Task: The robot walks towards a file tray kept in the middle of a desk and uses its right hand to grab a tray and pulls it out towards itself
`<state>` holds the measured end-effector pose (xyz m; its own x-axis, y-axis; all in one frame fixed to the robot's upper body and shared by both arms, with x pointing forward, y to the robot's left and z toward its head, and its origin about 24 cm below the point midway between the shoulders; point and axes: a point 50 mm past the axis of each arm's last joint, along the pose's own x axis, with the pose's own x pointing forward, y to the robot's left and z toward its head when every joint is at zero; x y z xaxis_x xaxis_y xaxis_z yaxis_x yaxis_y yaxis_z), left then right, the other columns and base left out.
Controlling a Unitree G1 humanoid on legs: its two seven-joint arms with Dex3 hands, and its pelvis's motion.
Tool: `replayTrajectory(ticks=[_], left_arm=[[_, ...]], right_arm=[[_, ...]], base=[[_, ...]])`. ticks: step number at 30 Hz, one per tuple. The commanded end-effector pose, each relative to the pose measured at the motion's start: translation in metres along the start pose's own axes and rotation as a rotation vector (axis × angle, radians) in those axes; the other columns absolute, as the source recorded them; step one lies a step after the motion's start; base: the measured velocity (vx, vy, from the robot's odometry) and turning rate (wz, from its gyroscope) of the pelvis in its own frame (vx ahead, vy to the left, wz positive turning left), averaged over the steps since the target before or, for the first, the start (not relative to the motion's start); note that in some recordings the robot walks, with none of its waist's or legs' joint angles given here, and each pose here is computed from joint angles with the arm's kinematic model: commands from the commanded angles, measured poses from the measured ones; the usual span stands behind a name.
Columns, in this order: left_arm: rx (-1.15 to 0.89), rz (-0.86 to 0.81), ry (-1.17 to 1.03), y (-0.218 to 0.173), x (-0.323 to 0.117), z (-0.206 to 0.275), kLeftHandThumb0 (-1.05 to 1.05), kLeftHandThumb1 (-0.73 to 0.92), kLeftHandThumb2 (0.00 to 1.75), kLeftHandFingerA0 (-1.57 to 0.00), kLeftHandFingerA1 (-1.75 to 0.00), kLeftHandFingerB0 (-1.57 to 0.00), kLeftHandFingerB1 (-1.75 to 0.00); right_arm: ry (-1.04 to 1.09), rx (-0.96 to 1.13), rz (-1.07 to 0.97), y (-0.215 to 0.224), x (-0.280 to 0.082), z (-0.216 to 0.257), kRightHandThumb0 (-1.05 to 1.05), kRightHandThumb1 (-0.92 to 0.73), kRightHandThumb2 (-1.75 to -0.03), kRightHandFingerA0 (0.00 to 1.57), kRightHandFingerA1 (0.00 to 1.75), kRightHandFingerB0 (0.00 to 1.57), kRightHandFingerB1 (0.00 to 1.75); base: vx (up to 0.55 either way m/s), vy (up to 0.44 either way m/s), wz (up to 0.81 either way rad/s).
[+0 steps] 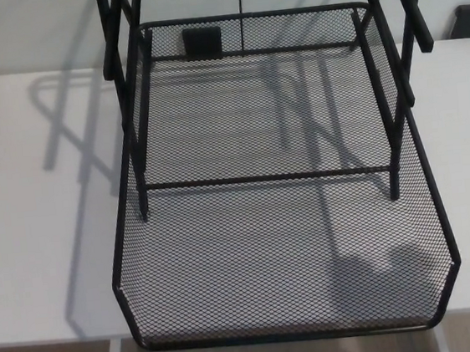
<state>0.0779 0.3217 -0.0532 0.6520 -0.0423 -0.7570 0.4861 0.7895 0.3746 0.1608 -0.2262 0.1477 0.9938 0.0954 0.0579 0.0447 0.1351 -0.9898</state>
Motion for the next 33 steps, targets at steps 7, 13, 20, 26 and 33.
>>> replayTrajectory(ticks=[7,13,20,26,33], left_arm=[[0.116,-0.07,0.088,0.01,0.0,-0.01,-0.43,0.48,0.67,-0.34,-0.47,-0.14,-0.37],[0.128,-0.071,0.077,0.01,0.001,-0.006,-0.42,0.48,0.66,-0.33,-0.47,-0.14,-0.37],[0.114,-0.083,0.078,0.006,0.003,-0.005,-0.42,0.48,0.66,-0.32,-0.47,-0.14,-0.37],[0.129,-0.082,0.073,0.009,0.005,-0.003,-0.42,0.48,0.67,-0.34,-0.46,-0.14,-0.37],[0.147,-0.08,0.065,0.011,0.005,0.0,-0.44,0.48,0.67,-0.33,-0.46,-0.14,-0.37]], right_arm=[[-0.139,0.578,-1.194,-0.18,-0.176,-0.123,-0.86,-0.65,-0.6,0.96,0.85,0.81,0.69],[0.112,0.879,-0.578,-0.109,-0.166,-0.153,-0.58,-0.41,-0.54,1.25,0.63,1.03,0.58],[0.498,0.854,0.244,-0.028,-0.157,-0.167,-0.48,-0.5,-0.55,1.19,0.63,0.99,0.57],[0.634,0.816,0.645,0.032,-0.159,-0.167,-0.33,-0.54,-0.56,1.21,0.9,1.11,0.68],[0.732,0.784,0.879,0.106,-0.163,-0.16,-0.31,-0.56,-0.57,1.1,0.93,1.03,0.66]], base=[[0.0,0.0,0.0],[0.0,0.0,0.0],[0.0,0.0,0.0],[0.0,0.0,0.0],[0.0,0.0,0.0]])
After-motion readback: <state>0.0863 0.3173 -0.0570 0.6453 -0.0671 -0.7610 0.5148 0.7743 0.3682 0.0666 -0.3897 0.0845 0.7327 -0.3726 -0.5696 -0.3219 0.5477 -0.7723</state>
